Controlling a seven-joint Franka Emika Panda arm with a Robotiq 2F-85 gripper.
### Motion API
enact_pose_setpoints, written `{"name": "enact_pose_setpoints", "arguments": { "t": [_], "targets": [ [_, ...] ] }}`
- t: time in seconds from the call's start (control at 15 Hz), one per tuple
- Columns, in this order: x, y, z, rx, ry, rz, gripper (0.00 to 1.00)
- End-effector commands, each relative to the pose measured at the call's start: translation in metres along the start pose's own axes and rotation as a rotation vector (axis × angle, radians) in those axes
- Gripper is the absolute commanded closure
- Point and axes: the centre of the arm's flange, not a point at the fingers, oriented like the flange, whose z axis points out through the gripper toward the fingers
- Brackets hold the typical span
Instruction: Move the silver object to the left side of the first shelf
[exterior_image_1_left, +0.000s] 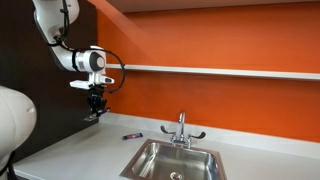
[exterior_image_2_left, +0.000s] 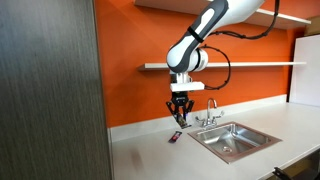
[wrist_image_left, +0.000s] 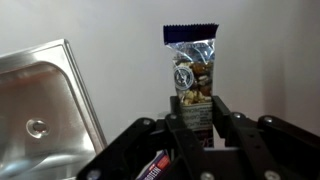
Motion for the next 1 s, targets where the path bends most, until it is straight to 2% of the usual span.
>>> {"name": "enact_pose_setpoints", "arguments": {
  "t": [0.0, 0.47, 0.93],
  "targets": [
    [-0.013, 0.008, -0.041, -0.025, 0.055, 0.067, 0.90],
    [-0.020, 0.010, -0.099, -0.038, 0.153, 0.139, 0.90],
    [-0.021, 0.012, -0.136, -0.043, 0.213, 0.141, 0.90]
  ]
}}
